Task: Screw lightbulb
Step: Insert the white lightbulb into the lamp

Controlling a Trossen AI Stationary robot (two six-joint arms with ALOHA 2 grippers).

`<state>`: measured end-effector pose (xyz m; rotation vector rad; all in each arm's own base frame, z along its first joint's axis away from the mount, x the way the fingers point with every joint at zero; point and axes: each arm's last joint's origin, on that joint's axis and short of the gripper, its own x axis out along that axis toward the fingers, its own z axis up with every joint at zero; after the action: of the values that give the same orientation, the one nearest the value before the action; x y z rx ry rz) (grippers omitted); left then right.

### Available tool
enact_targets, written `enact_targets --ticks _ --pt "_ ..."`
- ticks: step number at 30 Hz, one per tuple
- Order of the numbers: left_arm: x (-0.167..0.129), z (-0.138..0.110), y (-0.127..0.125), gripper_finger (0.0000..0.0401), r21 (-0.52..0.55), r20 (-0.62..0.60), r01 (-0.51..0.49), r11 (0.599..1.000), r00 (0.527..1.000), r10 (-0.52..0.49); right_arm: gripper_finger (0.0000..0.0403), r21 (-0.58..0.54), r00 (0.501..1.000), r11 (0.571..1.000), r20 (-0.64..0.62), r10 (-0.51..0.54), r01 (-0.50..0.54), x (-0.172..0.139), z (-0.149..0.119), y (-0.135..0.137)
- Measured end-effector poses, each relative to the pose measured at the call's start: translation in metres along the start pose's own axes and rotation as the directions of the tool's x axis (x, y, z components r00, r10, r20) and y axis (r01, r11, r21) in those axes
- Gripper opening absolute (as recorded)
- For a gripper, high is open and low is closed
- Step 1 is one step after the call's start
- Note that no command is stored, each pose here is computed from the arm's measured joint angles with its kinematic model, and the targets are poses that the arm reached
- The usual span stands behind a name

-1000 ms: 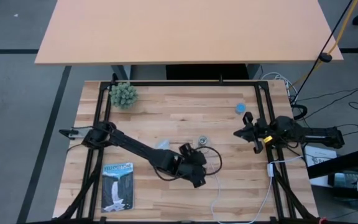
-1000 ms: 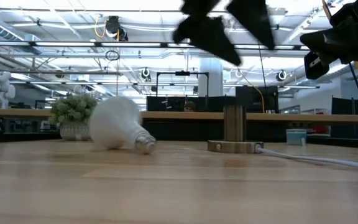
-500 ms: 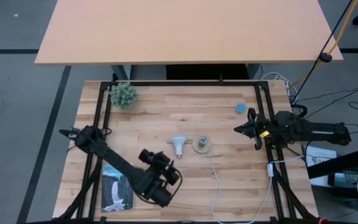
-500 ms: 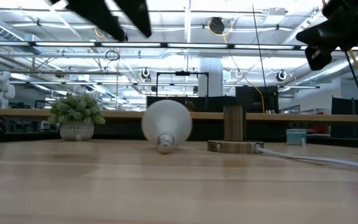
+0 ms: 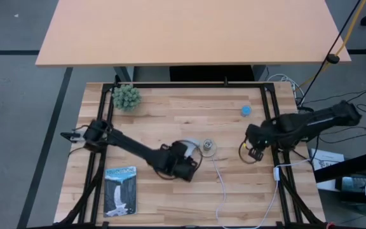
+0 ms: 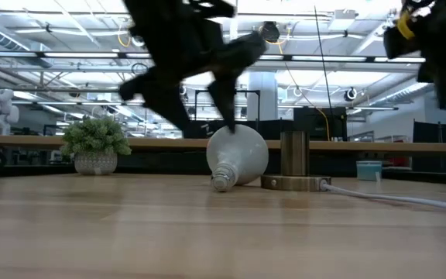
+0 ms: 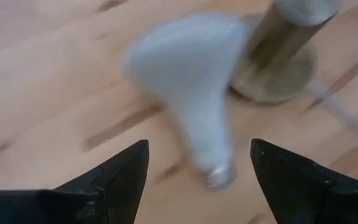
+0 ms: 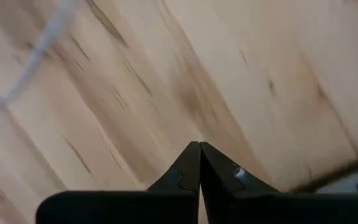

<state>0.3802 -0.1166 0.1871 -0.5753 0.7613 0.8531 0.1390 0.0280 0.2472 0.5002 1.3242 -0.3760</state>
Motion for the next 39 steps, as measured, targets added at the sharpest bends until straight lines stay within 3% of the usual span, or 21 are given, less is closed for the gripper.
enact_targets --ticks 3,8,19,24,32,35,39 --pt "0.011 0.02 -0.003 0.0286 -0.03 -0.069 0.092 0.995 0.993 -0.094 0.0 0.018 0.999 0.999 -0.043 -0.032 0.033 0.007 -0.004 0.01" --pt "0.025 0.037 0.006 0.0286 -0.066 -0.099 0.06 0.996 0.993 -0.066 0.0 0.063 0.999 0.998 0.038 0.015 -0.017 0.005 -0.011 0.024" --pt "0.036 0.032 0.011 0.0286 -0.07 -0.178 0.007 0.997 0.984 -0.019 0.0 0.028 0.979 0.996 0.187 0.076 -0.082 0.001 -0.021 0.043" --pt "0.058 0.025 0.017 0.0286 -0.042 -0.204 -0.073 0.996 0.977 0.063 0.0 0.024 0.964 0.994 0.25 0.094 -0.103 0.0 -0.019 0.047" --pt "0.085 0.031 0.022 0.0285 -0.035 -0.221 -0.09 0.995 0.972 0.08 0.0 0.058 0.957 0.995 0.284 0.056 -0.075 0.005 -0.019 0.047" --pt "0.087 0.034 0.025 0.0258 -0.001 -0.234 -0.09 0.996 0.968 0.087 0.0 0.093 0.963 0.994 0.268 0.03 -0.057 0.015 -0.022 0.044" --pt "0.087 0.035 0.026 0.0174 0.054 -0.243 -0.078 0.995 0.966 0.089 0.0 0.118 0.966 0.991 0.257 0.028 -0.06 0.036 -0.03 0.04"
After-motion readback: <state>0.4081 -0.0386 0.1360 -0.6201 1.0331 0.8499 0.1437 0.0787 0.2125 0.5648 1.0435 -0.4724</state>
